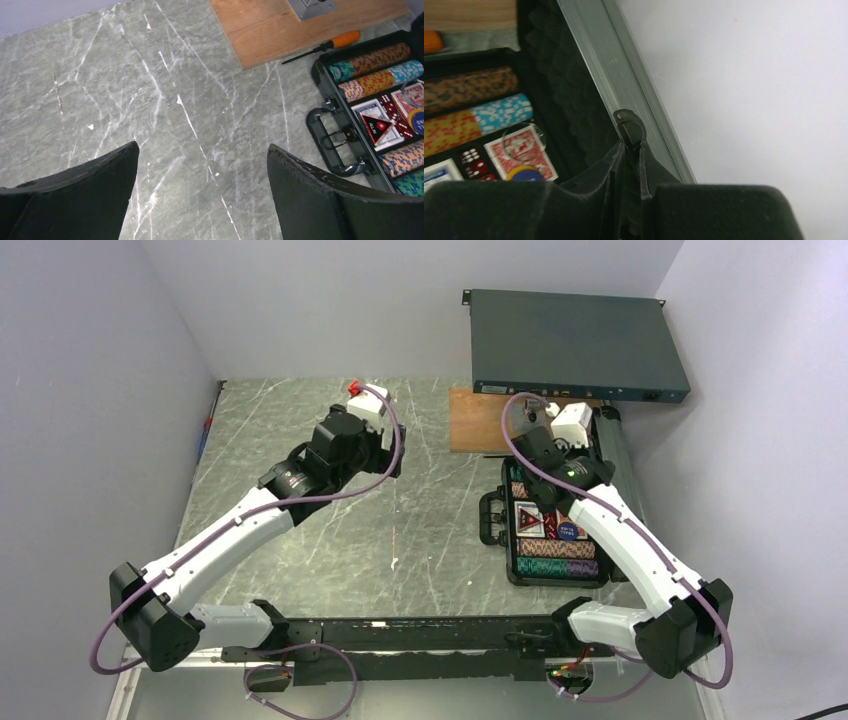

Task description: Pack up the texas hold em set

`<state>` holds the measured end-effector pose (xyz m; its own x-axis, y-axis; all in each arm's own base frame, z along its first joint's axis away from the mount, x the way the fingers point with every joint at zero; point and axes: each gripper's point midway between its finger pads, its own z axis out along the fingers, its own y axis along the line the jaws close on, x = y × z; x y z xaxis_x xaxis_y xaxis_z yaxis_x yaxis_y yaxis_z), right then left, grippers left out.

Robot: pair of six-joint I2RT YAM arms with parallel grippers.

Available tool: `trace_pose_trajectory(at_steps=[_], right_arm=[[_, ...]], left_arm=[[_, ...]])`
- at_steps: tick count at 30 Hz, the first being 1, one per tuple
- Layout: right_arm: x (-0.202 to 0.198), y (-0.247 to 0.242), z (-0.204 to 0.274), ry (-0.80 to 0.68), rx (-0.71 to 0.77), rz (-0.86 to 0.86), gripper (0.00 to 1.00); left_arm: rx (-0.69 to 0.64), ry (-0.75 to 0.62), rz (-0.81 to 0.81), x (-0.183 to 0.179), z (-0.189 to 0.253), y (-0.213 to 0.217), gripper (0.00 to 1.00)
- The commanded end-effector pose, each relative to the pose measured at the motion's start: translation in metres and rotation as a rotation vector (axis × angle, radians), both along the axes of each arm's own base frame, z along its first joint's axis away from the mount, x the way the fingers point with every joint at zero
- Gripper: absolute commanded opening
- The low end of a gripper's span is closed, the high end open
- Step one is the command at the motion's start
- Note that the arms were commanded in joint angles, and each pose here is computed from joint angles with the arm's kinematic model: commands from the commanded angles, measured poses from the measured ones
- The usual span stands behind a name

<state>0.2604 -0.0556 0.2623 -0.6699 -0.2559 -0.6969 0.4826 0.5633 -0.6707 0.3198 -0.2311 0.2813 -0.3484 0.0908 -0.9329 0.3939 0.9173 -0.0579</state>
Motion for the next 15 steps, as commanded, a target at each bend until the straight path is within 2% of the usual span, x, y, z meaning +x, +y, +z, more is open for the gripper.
trace_pose_trajectory(at_steps=[1,6,11,14,15], right_arm=[[0.010,0.051,-0.045,0.034,0.303,0.128,0.18],[0.007,0.115,-0.057,0.103,0.521,0.332,0.44],[-0.008,0.216,-0.044,0.137,0.942,0.776,0.62],[-0.016,0.231,-0.039,0.068,1.062,0.843,0.96],[-0.015,0.226,-0.042,0.041,1.059,0.819,0.99]], left_arm=[[-0.017,0.008,0.033,0.010,0.002,0.010,0.99],[-0.013,0.041,0.045,0.017,-0.006,0.013,0.99],[0.006,0.049,0.058,0.021,-0.012,0.016,0.99],[0.022,0.052,0.070,0.023,-0.014,0.018,0.99],[0.024,0.052,0.070,0.024,-0.015,0.018,0.99]])
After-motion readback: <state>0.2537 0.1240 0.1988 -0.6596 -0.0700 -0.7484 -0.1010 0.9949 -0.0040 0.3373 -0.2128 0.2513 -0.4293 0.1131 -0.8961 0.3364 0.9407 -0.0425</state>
